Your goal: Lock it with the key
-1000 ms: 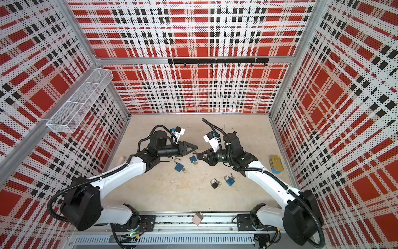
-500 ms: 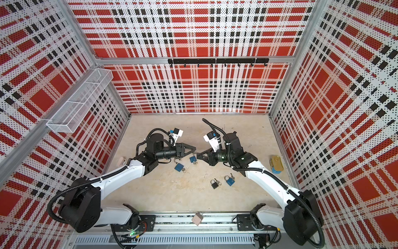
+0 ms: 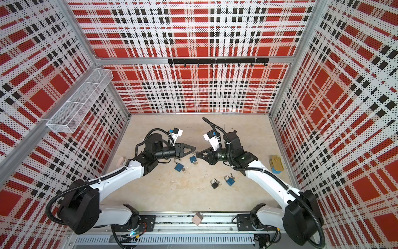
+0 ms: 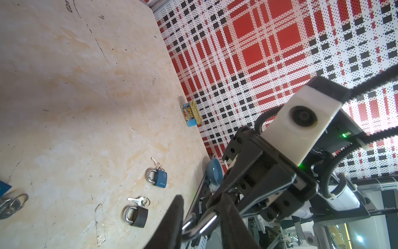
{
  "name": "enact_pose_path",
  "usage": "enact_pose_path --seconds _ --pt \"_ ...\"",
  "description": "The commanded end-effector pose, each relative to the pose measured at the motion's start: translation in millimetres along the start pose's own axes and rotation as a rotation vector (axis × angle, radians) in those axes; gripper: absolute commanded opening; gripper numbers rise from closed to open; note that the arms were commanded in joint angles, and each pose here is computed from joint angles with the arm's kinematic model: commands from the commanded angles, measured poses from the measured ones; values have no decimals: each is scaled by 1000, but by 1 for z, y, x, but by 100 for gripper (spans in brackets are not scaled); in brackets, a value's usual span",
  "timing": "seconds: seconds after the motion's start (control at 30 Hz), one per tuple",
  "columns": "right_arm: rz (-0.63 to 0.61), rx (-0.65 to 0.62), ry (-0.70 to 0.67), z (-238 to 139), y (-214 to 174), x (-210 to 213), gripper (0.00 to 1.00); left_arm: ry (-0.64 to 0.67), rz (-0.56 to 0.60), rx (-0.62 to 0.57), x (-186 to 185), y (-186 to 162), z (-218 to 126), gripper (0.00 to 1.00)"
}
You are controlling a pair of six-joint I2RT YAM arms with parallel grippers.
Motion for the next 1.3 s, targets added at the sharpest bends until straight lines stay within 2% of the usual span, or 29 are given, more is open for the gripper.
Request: enact_pose_path --seconds 0.0,0.47,0.9,1.27 --pt "-61 -79 8 -5 28 8 0 -29 8 19 -5 -5 -1 32" --pt "-58 -86 -2 -6 30 6 0 -24 0 16 -2 -8 -6 28" --pt "-45 -102 26 -9 34 11 0 -26 -6 21 0 -11 -6 17" --pt "-42 -114 35 -11 38 13 0 -18 -17 22 7 -12 -7 16"
Point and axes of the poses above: each gripper's point midway between its finger pads, its own z axis out along the fingers, its own x axis along the line the jaws close on, y = z × x, the point moved 2 cm from there along -z, back along the fingers, and after that the axes turned 7 degrees about -z, right-handed, at the moved point
